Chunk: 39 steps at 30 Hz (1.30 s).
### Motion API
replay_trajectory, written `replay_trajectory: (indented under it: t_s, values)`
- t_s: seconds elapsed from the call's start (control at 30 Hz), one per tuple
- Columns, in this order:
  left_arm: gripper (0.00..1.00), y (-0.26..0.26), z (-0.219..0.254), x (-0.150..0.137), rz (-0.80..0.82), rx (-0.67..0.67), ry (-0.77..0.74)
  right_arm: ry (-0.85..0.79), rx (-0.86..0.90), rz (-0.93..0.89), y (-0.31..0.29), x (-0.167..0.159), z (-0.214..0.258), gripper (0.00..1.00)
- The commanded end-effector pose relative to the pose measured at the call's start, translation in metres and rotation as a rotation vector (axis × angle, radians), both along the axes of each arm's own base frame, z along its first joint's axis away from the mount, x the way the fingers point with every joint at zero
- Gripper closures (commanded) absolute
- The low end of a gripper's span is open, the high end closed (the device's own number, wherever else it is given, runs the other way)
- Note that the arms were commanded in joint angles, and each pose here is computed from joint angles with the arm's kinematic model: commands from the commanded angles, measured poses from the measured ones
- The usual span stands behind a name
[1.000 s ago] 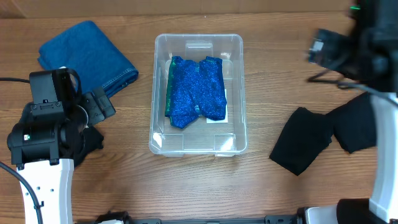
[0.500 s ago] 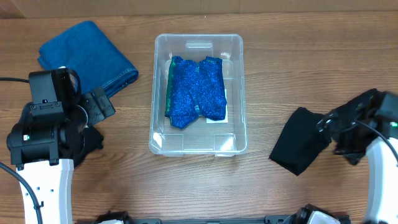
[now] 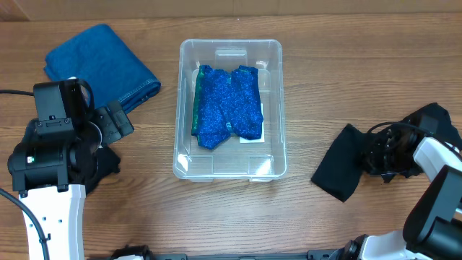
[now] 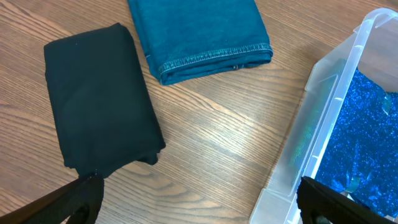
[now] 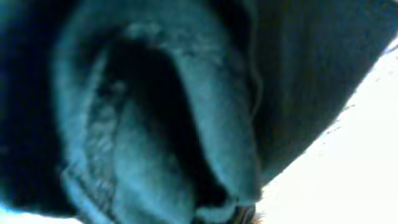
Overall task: Pack container
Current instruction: 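Place the black cloth in the bin's front half and release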
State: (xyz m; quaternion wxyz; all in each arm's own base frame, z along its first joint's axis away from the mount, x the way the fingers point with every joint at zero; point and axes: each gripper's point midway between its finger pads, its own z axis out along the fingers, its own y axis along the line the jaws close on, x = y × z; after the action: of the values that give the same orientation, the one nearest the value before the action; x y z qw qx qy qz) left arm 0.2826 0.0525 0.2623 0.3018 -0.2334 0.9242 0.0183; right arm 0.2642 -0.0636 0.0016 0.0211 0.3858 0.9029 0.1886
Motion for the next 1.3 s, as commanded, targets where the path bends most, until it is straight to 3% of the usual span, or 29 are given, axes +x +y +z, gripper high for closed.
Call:
replay_trajectory:
  t_s: [0.0,0.1,0.17,0.27,0.37,0.43,0.57,0.7,0.8,1.0,1.03,1.07,1.13,1.17,1.27]
  values:
    - [0.00,0.001,0.006,0.001,0.017,-0.012,-0.018,0.018,0.081,0.030,0.018,-0.007,-0.009,0.96]
    - [0.00,0.001,0.006,0.000,0.017,-0.013,-0.015,-0.127,0.138,0.075,0.022,0.024,0.034,0.96]
    - [0.00,0.001,0.006,0.000,0.017,-0.013,-0.015,-0.259,0.106,0.148,0.021,0.051,0.088,0.96]
    - [0.00,0.001,0.006,0.000,0.017,-0.013,-0.013,-0.510,-0.043,0.374,0.043,0.085,0.199,0.96]
    - [0.00,0.001,0.006,0.000,0.017,-0.013,-0.011,-0.749,-0.213,0.643,0.093,0.099,0.288,0.96]
    - [0.00,0.001,0.005,0.000,0.017,-0.013,-0.010,-0.859,-0.290,0.848,0.137,0.098,0.316,0.96]
    - [0.00,0.000,0.005,-0.002,0.017,-0.014,-0.004,-0.914,-0.437,1.254,0.224,0.081,0.306,0.96]
    - [0.00,0.000,0.004,-0.002,0.017,-0.015,-0.003,-0.832,-0.361,1.644,0.312,0.049,0.245,0.96]
    - [0.00,0.000,0.004,-0.002,0.017,-0.014,-0.001,-0.609,-0.205,1.832,0.341,0.010,0.181,0.96]
    - [0.00,0.000,0.004,-0.002,0.017,-0.014,-0.001,-0.438,-0.141,1.990,0.342,-0.020,0.128,0.96]
    - [0.00,0.000,0.004,-0.002,0.017,-0.014,-0.002,-0.443,-0.217,1.974,0.340,-0.007,0.121,0.84]
    - [0.00,0.000,0.004,-0.002,0.017,-0.015,-0.001,-0.453,-0.390,1.873,0.332,0.025,0.117,0.00]
    - [0.00,0.000,0.004,-0.002,0.014,-0.017,-0.001,-0.478,-0.794,1.438,0.299,0.101,0.136,0.00]
    - [0.00,-0.001,0.004,-0.002,0.012,-0.021,-0.002,-0.487,-0.900,1.302,0.286,0.118,0.149,0.00]
    - [0.00,-0.003,0.004,-0.002,0.006,-0.030,-0.002,-0.529,-1.040,1.115,0.267,0.134,0.188,0.00]
